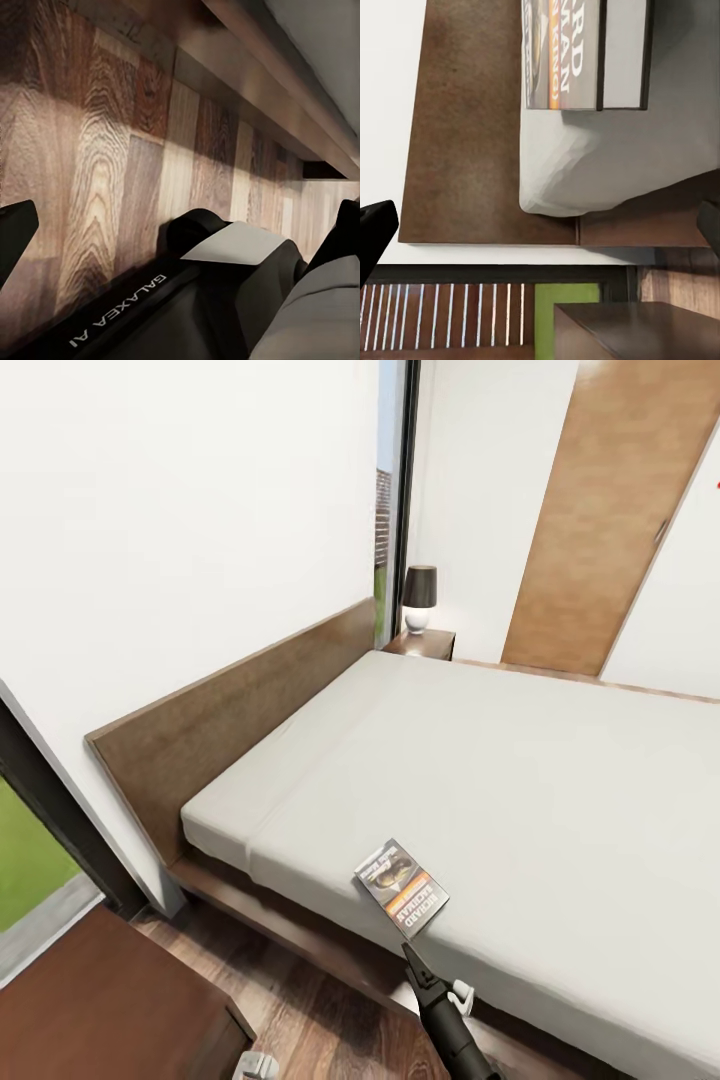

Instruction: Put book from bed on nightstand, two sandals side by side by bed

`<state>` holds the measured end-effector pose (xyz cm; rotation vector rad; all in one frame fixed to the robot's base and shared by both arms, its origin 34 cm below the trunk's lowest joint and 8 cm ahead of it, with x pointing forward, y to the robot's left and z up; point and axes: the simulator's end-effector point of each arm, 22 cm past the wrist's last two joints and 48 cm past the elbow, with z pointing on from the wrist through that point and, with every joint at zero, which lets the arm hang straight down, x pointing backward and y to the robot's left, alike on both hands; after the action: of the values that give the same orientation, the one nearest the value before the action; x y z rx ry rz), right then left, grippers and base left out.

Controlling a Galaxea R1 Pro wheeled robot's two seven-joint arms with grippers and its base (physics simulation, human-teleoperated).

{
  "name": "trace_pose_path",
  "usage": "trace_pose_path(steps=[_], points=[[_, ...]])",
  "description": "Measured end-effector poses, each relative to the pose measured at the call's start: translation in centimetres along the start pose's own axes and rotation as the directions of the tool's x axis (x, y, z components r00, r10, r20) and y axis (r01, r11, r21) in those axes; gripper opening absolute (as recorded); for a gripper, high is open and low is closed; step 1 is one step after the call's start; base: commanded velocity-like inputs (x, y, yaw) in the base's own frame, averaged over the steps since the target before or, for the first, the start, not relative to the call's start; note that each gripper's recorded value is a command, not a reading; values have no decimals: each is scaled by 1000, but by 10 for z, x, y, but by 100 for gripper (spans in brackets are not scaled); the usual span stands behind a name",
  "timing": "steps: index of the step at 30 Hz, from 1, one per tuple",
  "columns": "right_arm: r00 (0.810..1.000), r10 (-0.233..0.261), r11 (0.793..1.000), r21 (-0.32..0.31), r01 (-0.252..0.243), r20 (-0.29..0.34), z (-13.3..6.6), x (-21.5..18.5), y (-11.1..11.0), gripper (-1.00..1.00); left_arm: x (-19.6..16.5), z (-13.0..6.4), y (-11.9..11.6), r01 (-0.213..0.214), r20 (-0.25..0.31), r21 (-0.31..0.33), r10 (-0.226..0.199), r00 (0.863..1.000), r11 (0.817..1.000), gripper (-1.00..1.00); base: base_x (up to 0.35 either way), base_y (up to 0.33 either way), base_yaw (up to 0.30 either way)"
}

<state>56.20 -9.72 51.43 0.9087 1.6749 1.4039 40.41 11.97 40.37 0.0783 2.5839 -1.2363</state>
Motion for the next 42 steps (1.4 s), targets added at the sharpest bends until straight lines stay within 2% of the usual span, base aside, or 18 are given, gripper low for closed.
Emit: trace_pose_path(steps=[42], points=[[1000, 3, 1000, 1, -3, -2, 0, 0, 0, 100, 0, 0, 0, 1, 0, 1, -1, 1000, 1000, 100, 49, -12, 0]])
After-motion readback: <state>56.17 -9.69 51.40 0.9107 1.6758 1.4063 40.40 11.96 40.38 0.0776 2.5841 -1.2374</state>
